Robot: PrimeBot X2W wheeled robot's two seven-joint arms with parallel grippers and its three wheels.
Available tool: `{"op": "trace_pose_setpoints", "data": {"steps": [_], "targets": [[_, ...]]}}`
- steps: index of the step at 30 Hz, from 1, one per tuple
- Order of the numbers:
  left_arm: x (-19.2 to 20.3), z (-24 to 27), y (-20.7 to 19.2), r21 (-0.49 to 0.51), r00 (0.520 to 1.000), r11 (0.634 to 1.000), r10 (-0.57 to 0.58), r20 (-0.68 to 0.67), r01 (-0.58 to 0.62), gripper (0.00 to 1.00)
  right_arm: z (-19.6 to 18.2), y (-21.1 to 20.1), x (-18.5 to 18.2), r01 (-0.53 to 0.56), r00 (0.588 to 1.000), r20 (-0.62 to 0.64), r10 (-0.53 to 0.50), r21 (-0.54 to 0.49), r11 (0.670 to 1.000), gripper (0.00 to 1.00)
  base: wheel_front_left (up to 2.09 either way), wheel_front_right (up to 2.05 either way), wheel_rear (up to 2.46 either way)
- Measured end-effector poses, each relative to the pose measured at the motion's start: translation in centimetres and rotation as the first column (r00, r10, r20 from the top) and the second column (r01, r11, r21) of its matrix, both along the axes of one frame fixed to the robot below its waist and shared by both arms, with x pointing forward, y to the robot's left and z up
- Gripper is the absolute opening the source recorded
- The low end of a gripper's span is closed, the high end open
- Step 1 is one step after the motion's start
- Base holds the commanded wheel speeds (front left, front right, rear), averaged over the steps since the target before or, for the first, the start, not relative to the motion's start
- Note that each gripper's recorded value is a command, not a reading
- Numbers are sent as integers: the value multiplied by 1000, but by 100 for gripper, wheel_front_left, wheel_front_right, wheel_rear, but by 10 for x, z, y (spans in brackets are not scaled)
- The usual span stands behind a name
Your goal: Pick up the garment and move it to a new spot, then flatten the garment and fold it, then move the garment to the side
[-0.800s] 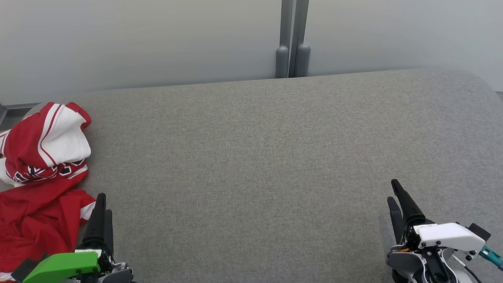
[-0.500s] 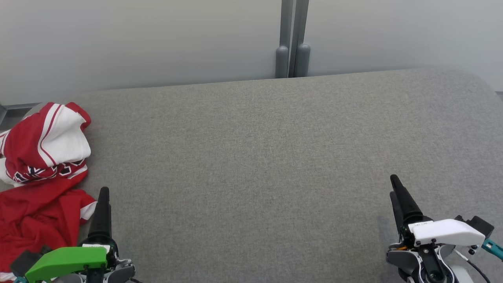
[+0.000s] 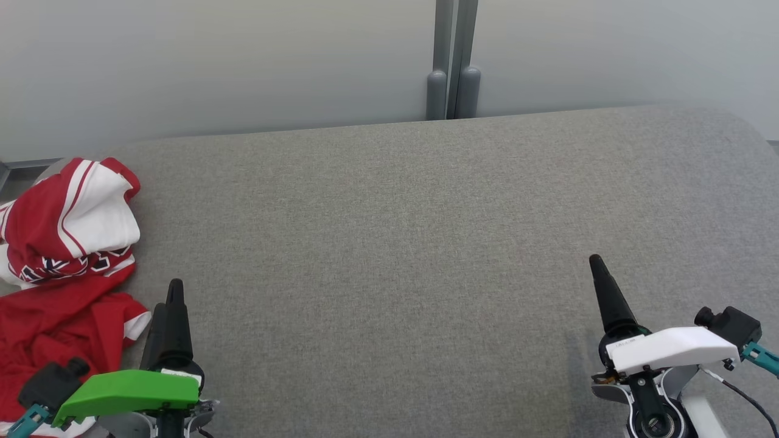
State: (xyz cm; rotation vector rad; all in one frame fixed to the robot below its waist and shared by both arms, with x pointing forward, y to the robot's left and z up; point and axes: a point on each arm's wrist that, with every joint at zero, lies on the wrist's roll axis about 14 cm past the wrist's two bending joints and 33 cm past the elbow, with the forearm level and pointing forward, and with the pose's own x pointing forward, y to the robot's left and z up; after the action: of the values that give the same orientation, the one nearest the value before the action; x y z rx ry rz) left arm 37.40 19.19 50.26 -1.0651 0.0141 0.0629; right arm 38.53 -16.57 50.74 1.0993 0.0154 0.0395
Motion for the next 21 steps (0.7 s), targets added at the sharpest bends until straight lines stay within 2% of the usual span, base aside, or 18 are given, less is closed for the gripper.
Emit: {"op": "trace_pose_setpoints", "data": {"steps": [5, 11, 21], "targets": [[0, 3, -3, 127, 1000, 992, -6, 2, 5, 100, 7, 7, 1, -18, 999, 30, 22, -119, 993, 100, 0, 0, 0], [-2, -2, -3, 284, 1000, 959, 1, -19, 4, 100, 15, 17, 1, -37, 996, 65, 57, -275, 961, 100, 0, 0, 0], [-7, -6, -5, 434, 1000, 901, 4, -30, 9, 100, 18, 20, 1, -26, 993, 92, 71, -417, 909, 100, 0, 0, 0]]}}
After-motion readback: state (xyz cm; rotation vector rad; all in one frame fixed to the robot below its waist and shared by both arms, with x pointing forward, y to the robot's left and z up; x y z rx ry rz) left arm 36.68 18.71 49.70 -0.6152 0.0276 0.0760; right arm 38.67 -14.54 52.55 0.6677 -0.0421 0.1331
